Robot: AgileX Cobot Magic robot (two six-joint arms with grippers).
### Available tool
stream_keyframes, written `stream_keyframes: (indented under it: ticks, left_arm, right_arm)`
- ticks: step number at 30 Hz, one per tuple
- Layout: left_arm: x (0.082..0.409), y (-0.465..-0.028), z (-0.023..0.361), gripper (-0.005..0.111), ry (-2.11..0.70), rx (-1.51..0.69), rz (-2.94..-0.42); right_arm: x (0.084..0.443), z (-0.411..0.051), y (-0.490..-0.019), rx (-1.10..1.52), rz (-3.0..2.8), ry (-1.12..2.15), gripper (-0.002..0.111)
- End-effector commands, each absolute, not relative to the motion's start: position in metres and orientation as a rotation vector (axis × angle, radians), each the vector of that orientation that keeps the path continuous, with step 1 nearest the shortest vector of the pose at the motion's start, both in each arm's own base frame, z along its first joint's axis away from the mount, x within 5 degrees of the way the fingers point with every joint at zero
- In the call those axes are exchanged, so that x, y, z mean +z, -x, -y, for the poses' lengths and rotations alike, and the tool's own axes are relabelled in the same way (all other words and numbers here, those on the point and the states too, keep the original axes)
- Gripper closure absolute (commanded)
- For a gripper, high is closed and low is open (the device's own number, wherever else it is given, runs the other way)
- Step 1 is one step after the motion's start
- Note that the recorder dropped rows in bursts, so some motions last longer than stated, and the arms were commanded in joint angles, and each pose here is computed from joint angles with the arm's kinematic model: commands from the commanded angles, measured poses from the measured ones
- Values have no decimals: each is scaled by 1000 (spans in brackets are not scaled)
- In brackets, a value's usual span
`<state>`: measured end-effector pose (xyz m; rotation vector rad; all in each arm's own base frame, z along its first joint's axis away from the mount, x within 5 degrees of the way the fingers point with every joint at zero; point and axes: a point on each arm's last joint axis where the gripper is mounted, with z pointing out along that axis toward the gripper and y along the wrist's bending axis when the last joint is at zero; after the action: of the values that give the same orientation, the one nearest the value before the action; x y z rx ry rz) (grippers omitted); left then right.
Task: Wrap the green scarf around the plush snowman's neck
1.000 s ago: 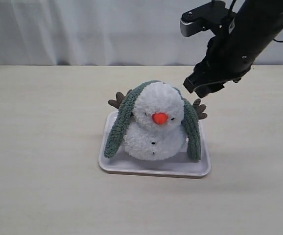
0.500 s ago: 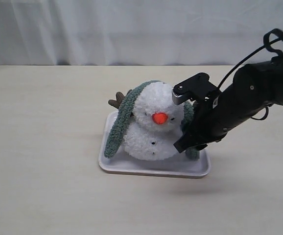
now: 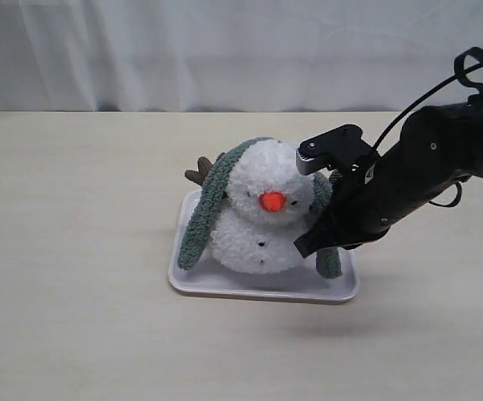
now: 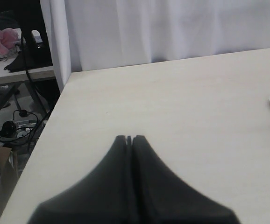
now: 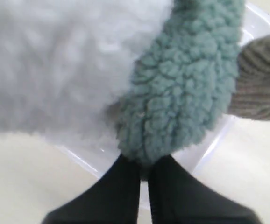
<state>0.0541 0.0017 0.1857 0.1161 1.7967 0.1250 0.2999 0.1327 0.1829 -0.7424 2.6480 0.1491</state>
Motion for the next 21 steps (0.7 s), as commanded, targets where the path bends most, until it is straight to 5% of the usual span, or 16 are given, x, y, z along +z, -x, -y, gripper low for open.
stream_keyframes:
  ticks: [1, 18, 21]
  left_arm:
    - [185, -54, -1, 107, -119, 118, -1790]
    - [185, -54, -1, 107, -119, 118, -1790]
    - [185, -54, -1, 107, -119, 118, -1790]
  right_arm:
    - [190, -134, -290, 251, -2724, 683, 104]
    - [193, -144, -280, 436, -2744, 826, 104]
    - [193, -144, -280, 433, -2737, 825, 94]
